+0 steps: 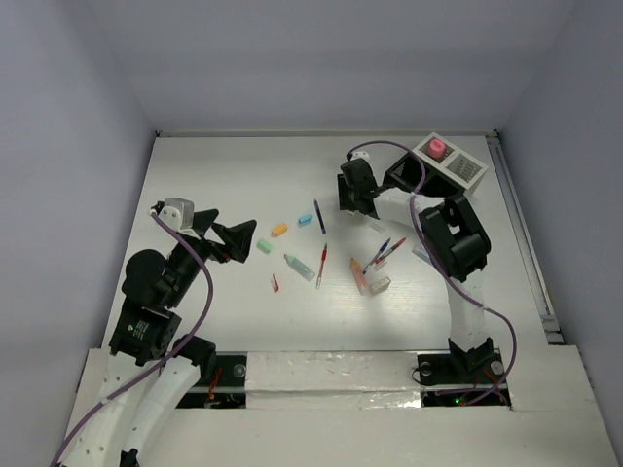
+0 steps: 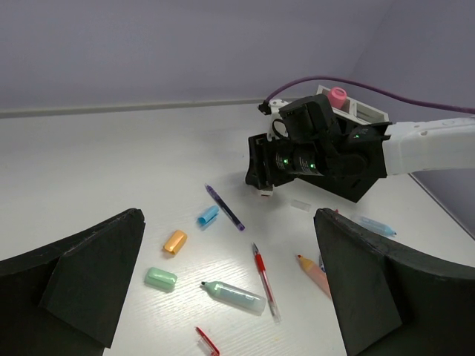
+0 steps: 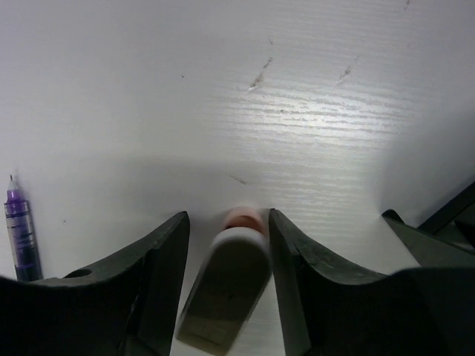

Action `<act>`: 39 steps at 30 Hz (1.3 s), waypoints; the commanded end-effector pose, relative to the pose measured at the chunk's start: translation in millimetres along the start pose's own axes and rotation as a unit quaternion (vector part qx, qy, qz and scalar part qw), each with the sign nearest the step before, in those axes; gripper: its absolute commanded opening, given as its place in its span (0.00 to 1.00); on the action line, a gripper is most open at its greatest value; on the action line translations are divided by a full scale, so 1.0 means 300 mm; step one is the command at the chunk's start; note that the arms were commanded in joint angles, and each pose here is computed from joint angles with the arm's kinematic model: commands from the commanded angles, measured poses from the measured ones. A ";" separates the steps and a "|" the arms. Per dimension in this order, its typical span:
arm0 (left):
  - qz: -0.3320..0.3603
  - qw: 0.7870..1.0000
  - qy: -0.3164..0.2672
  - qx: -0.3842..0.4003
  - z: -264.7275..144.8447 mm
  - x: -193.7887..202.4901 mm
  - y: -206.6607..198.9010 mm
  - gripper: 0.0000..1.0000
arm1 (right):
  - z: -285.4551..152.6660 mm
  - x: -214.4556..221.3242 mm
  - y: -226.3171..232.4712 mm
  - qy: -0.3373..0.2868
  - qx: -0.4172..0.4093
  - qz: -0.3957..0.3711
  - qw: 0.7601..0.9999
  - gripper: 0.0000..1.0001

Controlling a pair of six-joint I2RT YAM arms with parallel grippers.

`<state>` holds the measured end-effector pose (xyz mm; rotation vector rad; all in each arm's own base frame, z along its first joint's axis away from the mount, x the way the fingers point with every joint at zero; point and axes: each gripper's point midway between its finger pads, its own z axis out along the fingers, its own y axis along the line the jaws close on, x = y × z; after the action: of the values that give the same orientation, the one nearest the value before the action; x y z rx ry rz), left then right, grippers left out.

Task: Sort the stationery into containers
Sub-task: Pick up the stationery from the center of the board, then place the stationery in the storage box.

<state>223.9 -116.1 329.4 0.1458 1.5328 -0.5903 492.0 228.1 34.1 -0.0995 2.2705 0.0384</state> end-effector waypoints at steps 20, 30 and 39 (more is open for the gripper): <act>0.002 0.999 -0.041 0.036 -0.033 -0.073 -0.062 0.99 | -0.499 -0.608 -0.439 -0.211 0.029 0.136 0.968 0.05; 0.002 0.998 -0.048 0.051 -0.057 -0.081 -0.088 0.99 | -0.552 -0.591 -0.957 -0.236 0.180 0.221 0.929 0.06; 0.003 0.998 -0.049 0.050 -0.059 -0.084 -0.088 0.99 | -0.422 -0.569 -1.048 -0.197 0.206 0.158 0.945 0.11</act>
<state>201.2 -124.9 344.7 0.1942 1.4630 -0.6560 517.0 -77.8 222.1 0.5209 1.8813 -0.2017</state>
